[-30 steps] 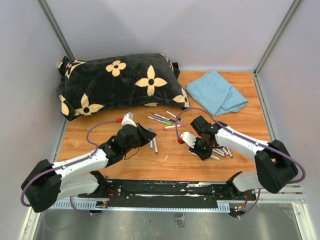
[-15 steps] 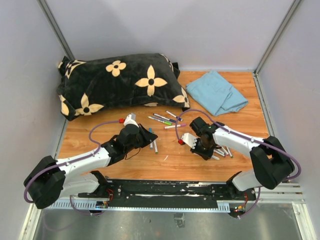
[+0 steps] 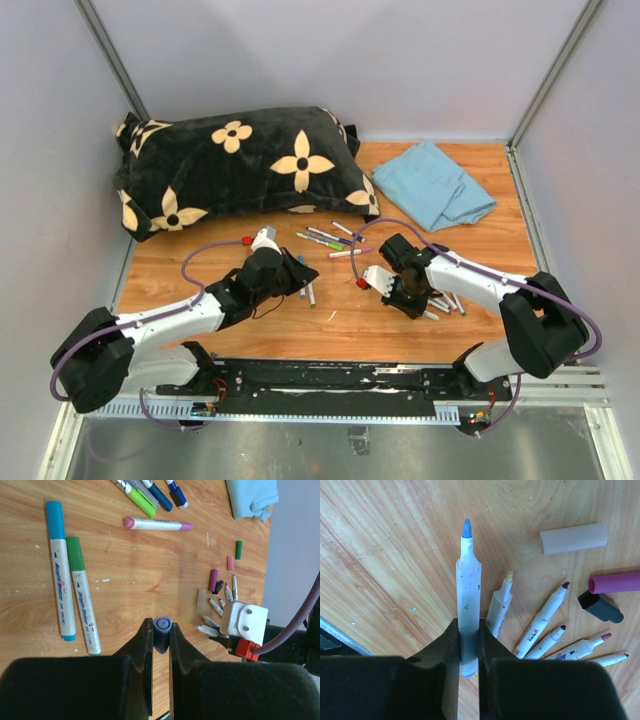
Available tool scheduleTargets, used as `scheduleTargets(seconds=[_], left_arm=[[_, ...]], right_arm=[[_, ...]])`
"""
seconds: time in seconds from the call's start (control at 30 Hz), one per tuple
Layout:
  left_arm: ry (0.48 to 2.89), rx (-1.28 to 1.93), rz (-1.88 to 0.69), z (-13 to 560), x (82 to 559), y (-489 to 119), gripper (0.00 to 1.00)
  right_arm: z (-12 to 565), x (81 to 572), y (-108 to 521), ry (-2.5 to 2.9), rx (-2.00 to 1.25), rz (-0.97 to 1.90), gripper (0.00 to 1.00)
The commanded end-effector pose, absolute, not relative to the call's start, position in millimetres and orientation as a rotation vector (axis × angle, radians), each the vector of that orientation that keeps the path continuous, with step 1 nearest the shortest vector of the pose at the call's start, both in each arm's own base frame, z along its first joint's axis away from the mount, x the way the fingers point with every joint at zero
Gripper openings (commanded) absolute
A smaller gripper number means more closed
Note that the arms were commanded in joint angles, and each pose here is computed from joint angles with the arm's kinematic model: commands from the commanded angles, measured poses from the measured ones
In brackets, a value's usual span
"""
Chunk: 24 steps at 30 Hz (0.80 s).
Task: Open the pen caps
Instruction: Place the pen at the center of the board.
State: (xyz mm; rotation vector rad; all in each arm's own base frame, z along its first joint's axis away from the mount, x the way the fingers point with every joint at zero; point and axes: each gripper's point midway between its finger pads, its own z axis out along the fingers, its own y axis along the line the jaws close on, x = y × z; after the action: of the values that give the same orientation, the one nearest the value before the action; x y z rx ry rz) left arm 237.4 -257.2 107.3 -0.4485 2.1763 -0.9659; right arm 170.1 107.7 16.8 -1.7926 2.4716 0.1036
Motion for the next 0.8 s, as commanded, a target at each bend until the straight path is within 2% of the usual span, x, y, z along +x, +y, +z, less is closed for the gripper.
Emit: scheduleTargets(seconds=[0.0, 0.13, 0.17, 0.2, 0.23, 0.63, 0.77], left_arm=[[2.151, -0.436, -1.0, 121, 241, -268, 0.0], [2.161, -0.424, -0.999, 120, 239, -272, 0.0], [2.164, -0.423, -0.997, 119, 239, -273, 0.0], [2.169, -0.421, -0.994, 118, 239, -274, 0.0], [2.169, -0.42, -0.995, 118, 239, -274, 0.01], [2.177, -0.396, -1.004, 118, 235, -280, 0.0], [2.196, -0.344, -0.999, 116, 231, -291, 0.0]], right_arm=[[14, 167, 104, 2.491, -1.808, 0.074, 0.12], [14, 164, 107, 2.489, -1.812, 0.101, 0.12], [15, 160, 108, 2.561, -1.716, 0.117, 0.32], [15, 161, 109, 2.505, -1.794, 0.123, 0.24], [15, 161, 109, 2.498, -1.808, 0.126, 0.24], [18, 161, 112, 2.497, -1.8, 0.131, 0.26], [30, 164, 117, 2.47, -1.776, 0.148, 0.33]])
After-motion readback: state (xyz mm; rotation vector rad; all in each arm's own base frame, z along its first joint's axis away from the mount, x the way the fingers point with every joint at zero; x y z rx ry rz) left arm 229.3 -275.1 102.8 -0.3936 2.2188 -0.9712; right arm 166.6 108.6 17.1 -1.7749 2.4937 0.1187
